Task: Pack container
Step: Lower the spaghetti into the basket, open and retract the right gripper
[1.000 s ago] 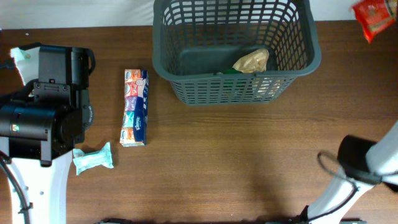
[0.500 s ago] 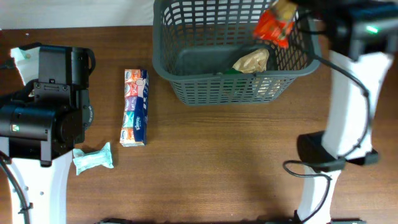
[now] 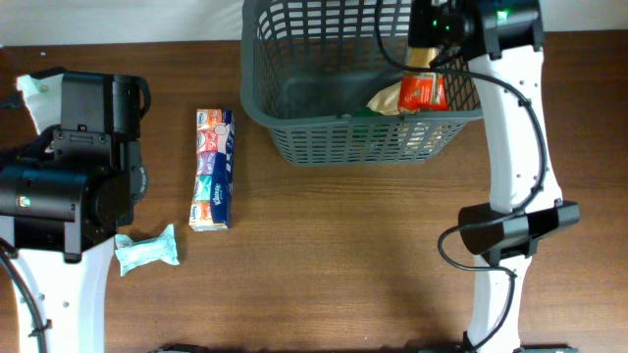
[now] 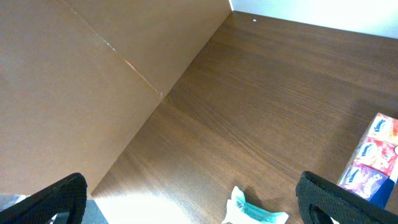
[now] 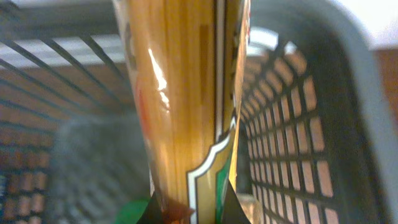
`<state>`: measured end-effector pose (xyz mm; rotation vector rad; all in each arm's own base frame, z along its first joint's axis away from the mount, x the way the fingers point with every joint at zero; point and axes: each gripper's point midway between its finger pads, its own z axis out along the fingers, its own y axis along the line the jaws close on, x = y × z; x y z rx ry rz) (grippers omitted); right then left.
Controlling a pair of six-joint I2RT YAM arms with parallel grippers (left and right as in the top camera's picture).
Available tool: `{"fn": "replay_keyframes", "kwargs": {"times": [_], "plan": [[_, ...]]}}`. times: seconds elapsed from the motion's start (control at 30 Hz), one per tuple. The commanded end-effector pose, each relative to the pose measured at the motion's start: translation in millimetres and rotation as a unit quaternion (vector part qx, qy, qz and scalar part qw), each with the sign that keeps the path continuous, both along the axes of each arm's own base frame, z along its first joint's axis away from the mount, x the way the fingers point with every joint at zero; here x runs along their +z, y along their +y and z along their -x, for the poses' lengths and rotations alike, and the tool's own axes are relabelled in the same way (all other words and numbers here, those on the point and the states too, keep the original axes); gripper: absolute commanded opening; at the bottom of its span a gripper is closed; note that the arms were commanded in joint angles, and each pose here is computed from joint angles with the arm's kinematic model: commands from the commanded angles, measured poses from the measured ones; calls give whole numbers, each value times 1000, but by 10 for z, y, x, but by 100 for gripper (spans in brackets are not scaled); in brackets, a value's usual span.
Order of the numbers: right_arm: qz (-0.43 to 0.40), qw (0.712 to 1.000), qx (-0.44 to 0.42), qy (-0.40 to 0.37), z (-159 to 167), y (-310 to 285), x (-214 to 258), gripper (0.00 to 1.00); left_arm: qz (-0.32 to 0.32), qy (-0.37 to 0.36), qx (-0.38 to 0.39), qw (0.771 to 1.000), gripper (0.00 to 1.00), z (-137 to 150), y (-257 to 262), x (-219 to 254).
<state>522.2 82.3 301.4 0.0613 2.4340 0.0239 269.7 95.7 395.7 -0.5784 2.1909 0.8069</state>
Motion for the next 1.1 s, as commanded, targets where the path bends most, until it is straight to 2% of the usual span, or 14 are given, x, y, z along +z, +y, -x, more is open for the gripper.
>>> {"fn": "replay_keyframes", "kwargs": {"times": [0.0,0.3,0.33,0.37,0.4,0.53,0.57,0.73,0.83,0.93,1.07], "plan": [[18,1000,-8,12,42,-106,-65,4,-5,3,2,1000,100,3,20,4],[29,997,-7,70,78,-112,-513,4,-5,3,2,1000,100,3,20,4],[29,997,-7,70,78,-112,-514,8,-5,3,2,1000,100,3,20,4],[29,997,-7,69,73,-111,-511,17,-5,3,2,1000,100,3,20,4],[29,997,-7,68,68,-110,-508,32,-5,3,2,1000,100,3,20,4],[28,998,-7,64,52,-107,-498,67,-5,3,2,1000,100,3,20,4],[28,998,-7,63,47,-106,-495,73,-5,3,2,1000,100,3,20,4],[22,999,-6,45,-16,-87,-435,84,-5,3,2,1000,100,3,20,4],[7,1000,2,25,-29,-36,-285,86,-5,3,2,1000,99,3,20,4],[-10,1000,8,-24,-25,-4,109,89,-5,3,2,1000,100,3,20,4],[-28,994,10,-105,122,-25,807,100,-5,3,2,1000,100,3,20,4]]}}
